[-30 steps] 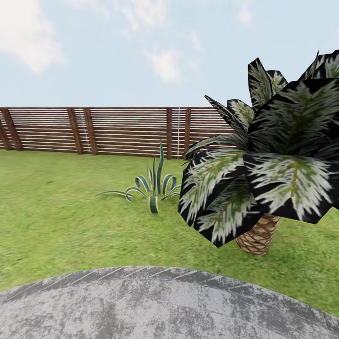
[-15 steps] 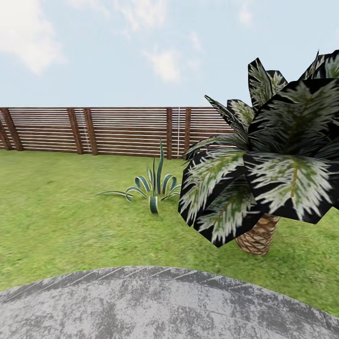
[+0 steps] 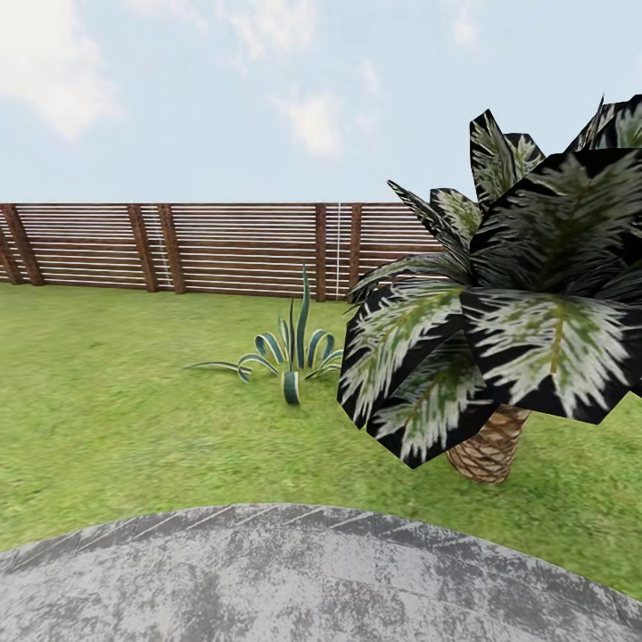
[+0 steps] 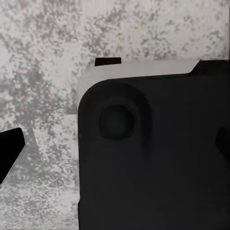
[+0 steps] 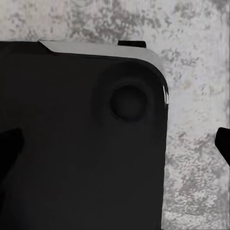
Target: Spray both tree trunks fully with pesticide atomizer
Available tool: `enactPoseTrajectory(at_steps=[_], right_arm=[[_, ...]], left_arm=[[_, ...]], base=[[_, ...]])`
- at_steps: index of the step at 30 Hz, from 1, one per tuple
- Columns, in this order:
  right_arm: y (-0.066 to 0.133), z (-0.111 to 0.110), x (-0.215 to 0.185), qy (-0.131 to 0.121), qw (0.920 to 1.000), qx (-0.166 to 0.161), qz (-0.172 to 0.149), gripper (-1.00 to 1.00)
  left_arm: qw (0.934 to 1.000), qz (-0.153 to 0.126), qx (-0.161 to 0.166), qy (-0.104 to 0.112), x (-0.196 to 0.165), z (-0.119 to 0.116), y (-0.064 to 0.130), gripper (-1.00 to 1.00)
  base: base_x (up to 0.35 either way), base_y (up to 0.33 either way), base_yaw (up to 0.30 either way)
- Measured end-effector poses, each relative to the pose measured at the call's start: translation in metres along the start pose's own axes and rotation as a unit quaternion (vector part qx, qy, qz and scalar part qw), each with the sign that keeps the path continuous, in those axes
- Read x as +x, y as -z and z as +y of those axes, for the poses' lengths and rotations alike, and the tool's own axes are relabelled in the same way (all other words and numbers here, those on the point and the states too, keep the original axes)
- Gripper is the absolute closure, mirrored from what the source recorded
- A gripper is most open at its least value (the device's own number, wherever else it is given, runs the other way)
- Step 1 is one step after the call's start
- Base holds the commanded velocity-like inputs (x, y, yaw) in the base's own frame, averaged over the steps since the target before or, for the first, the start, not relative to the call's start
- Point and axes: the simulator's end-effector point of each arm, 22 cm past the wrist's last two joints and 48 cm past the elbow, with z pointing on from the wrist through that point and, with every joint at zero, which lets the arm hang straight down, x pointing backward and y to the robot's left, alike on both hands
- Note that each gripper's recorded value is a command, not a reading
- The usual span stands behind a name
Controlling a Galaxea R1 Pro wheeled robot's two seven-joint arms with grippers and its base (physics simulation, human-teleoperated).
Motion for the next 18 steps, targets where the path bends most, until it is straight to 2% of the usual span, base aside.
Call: enactPoseTrajectory(at_steps=[1, 2, 4, 7, 10, 12, 15, 16, 18], right_arm=[[0.009, -0.016, -0.079, 0.0, 0.9889, 0.01, -0.148, -1.0], [0.021, -0.019, -0.14, 0.003, 0.9765, 0.012, -0.215, -1.0], [0.03, -0.022, -0.17, 0.003, 0.9686, 0.014, -0.248, -1.0], [0.051, -0.025, -0.23, 0.004, 0.951, 0.016, -0.309, -1.0], [0.072, -0.027, -0.288, 0.004, 0.934, 0.018, -0.357, -1.0], [0.087, -0.038, -0.325, 0.006, 0.9231, 0.025, -0.384, -1.0], [0.095, -0.054, -0.344, 0.009, 0.9176, 0.036, -0.396, -1.0], [0.095, -0.057, -0.346, 0.011, 0.9175, 0.038, -0.396, -1.0], [0.09, -0.058, -0.34, 0.013, 0.9213, 0.038, -0.387, -1.0]], left_arm=[[0.9879, -0.155, -0.002, 0.0, -0.078, 0.003, 0.01, -1.0], [0.9851, -0.172, -0.005, 0.0, -0.088, 0.007, 0.012, -1.0], [0.9829, -0.184, -0.011, -0.001, -0.103, 0.017, 0.013, -1.0], [0.9756, -0.218, -0.027, 0.003, -0.151, 0.04, 0.017, -1.0], [0.9664, -0.253, -0.042, 0.022, -0.2, 0.06, 0.025, -1.0], [0.9589, -0.276, -0.05, 0.04, -0.232, 0.071, 0.032, -1.0], [0.9493, -0.304, -0.061, 0.055, -0.267, 0.087, 0.043, -1.0], [0.9464, -0.311, -0.065, 0.06, -0.275, 0.094, 0.046, -1.0], [0.9447, -0.315, -0.066, 0.062, -0.281, 0.097, 0.049, -1.0]], base=[[0.0, 0.0, 0.0], [0.0, 0.0, 0.0], [0.0, 0.0, 0.0], [0.0, 0.0, 0.0], [0.0, 0.0, 0.0], [0.0, 0.0, 0.0], [0.0, 0.0, 0.0], [0.0, 0.0, 0.0], [0.0, 0.0, 0.0]])
